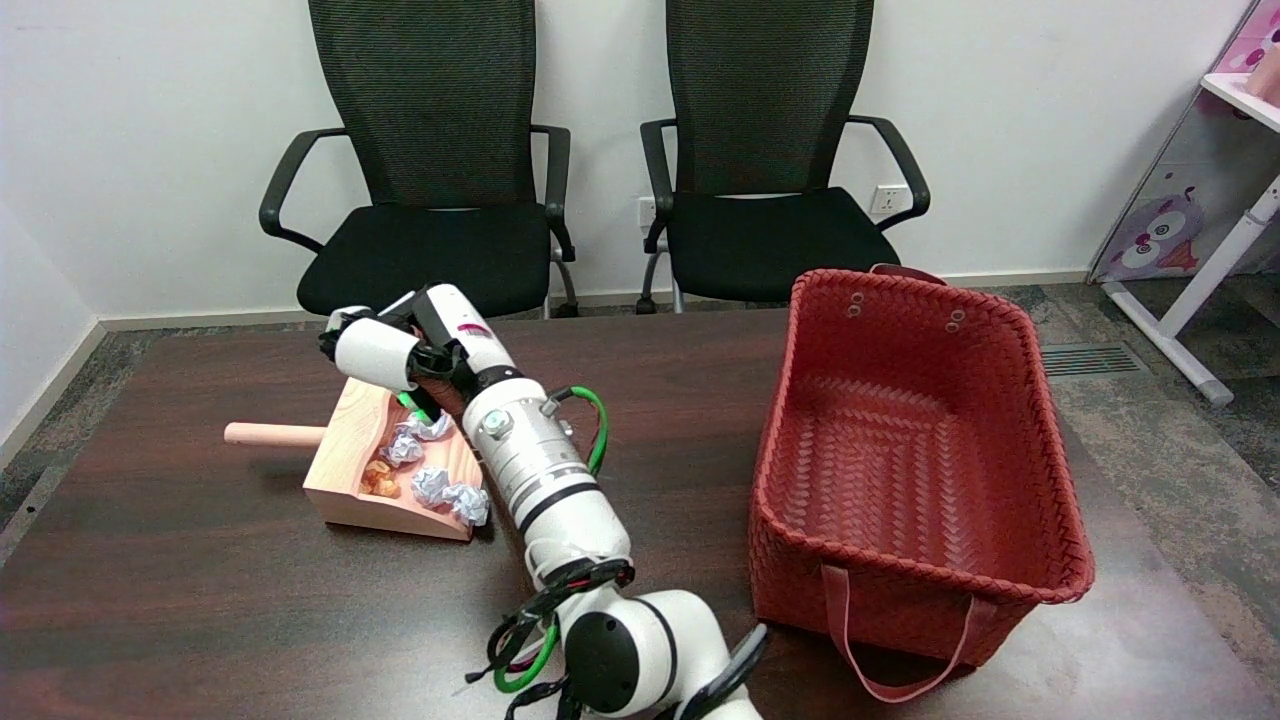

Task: Sweep the paper ball into the dustpan.

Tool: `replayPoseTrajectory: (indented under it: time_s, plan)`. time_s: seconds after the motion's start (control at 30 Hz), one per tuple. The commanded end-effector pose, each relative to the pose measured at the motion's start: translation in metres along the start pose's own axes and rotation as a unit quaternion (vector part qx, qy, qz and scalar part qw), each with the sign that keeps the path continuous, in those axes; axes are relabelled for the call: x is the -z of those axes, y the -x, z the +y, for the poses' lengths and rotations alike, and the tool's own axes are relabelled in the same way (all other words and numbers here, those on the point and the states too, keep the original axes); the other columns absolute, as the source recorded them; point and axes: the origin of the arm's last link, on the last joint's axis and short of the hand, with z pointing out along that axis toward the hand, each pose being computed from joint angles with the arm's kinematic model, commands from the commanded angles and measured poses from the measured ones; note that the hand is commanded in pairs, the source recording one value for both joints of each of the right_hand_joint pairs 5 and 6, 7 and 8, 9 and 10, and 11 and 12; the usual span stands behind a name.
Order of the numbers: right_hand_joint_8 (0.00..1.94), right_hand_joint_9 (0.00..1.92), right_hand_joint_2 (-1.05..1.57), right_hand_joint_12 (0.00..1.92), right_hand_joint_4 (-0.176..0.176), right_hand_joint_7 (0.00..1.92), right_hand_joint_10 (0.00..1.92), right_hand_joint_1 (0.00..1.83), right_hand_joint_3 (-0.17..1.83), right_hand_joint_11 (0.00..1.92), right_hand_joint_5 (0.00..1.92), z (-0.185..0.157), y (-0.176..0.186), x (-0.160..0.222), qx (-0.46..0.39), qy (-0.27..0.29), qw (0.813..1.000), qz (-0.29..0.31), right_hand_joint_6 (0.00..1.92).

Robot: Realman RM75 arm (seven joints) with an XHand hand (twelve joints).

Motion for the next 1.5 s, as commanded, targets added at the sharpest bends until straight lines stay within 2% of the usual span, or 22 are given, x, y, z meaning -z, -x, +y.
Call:
replayPoseTrajectory:
  time_s: [0.03, 0.2, 0.3, 0.53, 0.63, 0.7, 0.8, 0.87, 1.07, 1.3, 1.5]
  plan:
    - [1.92, 1.92, 1.35, 1.92, 0.030, 1.92, 1.92, 0.72, 1.83, 1.92, 1.92, 0.002, 0.035, -0.016, -0.031, -0.067, 0.997, -0.010, 1.92]
    - [1.92, 1.92, 1.26, 1.92, -0.002, 1.92, 1.92, 0.66, 1.83, 1.92, 1.92, 0.002, 0.042, -0.019, -0.031, -0.107, 0.994, -0.005, 1.92]
    - [1.92, 1.92, 1.24, 1.92, -0.015, 1.92, 1.92, 0.63, 1.83, 1.92, 1.92, 0.007, 0.045, -0.020, -0.058, -0.112, 0.992, -0.003, 1.92]
    - [1.92, 1.92, 1.16, 1.92, -0.002, 1.92, 1.92, 0.58, 1.83, 1.92, 1.92, 0.016, 0.034, -0.027, -0.176, -0.104, 0.979, 0.020, 1.92]
    - [1.92, 1.92, 1.11, 1.92, -0.001, 1.92, 1.92, 0.59, 1.55, 1.92, 1.92, 0.018, 0.029, -0.030, -0.257, -0.107, 0.960, 0.025, 1.92]
    - [1.92, 1.92, 1.03, 1.92, -0.001, 1.92, 1.92, 0.62, 1.44, 1.92, 1.92, 0.021, 0.027, -0.031, -0.335, -0.101, 0.936, 0.026, 1.92]
    - [1.92, 1.92, 0.91, 1.92, -0.003, 1.92, 1.92, 0.66, 1.39, 1.92, 1.92, 0.024, 0.022, -0.031, -0.391, -0.101, 0.914, 0.031, 1.92]
    - [1.92, 1.92, 0.84, 1.92, -0.004, 1.92, 1.92, 0.70, 1.44, 1.92, 1.92, 0.024, 0.018, -0.032, -0.399, -0.106, 0.910, 0.032, 1.92]
    - [1.92, 1.92, 0.81, 1.92, -0.008, 1.92, 1.92, 0.73, 1.56, 1.92, 1.92, 0.011, 0.011, -0.031, -0.392, -0.139, 0.909, 0.017, 1.92]
    - [1.92, 1.92, 0.83, 1.92, -0.011, 1.92, 1.92, 0.74, 1.57, 1.92, 1.92, 0.002, -0.001, -0.029, -0.381, -0.166, 0.910, 0.012, 1.92]
    - [1.92, 1.92, 0.92, 1.92, -0.011, 1.92, 1.92, 0.75, 1.52, 1.92, 1.92, -0.009, -0.014, -0.025, -0.316, -0.188, 0.930, 0.023, 1.92]
